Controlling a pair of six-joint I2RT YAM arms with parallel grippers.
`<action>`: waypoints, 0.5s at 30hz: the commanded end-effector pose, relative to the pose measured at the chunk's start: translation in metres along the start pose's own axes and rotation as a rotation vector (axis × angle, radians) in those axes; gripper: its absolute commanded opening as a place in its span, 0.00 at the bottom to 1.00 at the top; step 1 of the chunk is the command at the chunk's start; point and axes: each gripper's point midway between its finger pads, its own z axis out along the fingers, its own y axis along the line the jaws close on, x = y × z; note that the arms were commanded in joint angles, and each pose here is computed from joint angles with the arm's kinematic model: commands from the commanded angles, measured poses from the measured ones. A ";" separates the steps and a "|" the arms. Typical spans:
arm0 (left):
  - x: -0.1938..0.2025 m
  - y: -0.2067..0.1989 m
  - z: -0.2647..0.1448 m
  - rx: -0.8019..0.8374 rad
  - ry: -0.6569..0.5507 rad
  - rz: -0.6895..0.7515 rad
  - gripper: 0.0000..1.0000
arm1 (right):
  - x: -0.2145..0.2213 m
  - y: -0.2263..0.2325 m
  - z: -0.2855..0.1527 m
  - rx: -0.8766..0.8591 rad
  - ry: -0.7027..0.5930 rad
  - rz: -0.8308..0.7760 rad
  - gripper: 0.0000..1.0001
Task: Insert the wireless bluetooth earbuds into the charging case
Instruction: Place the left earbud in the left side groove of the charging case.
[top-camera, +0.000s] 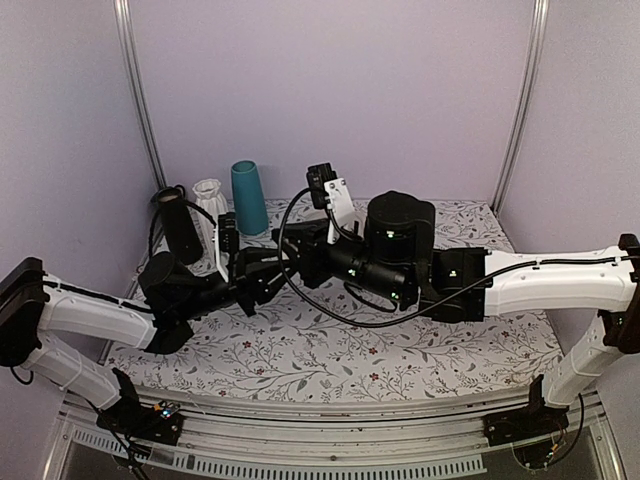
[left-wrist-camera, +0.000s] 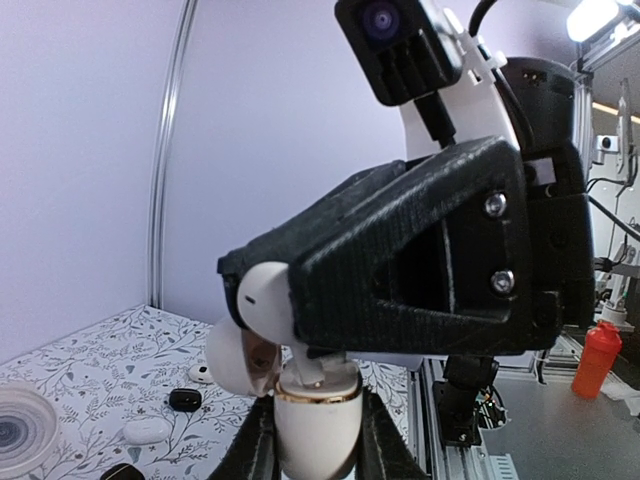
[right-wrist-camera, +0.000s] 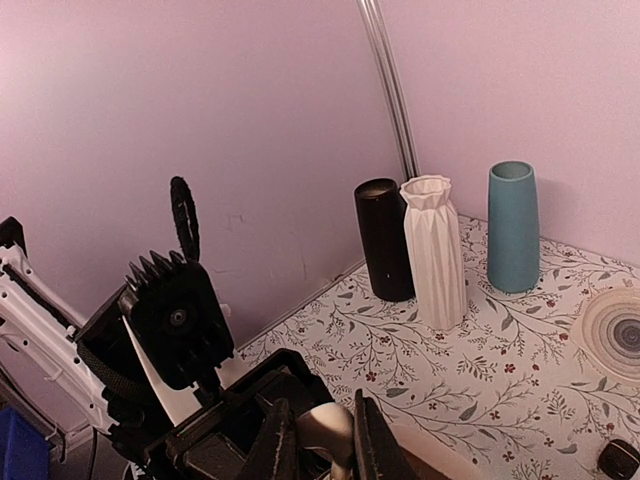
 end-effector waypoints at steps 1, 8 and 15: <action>-0.103 -0.054 -0.005 0.179 -0.323 0.179 0.00 | 0.088 -0.045 0.006 0.156 0.253 -0.112 0.15; -0.106 -0.052 -0.005 0.164 -0.334 0.175 0.00 | 0.088 -0.042 0.005 0.143 0.256 -0.112 0.15; -0.107 -0.049 -0.006 0.144 -0.335 0.175 0.00 | 0.087 -0.043 0.002 0.145 0.253 -0.112 0.17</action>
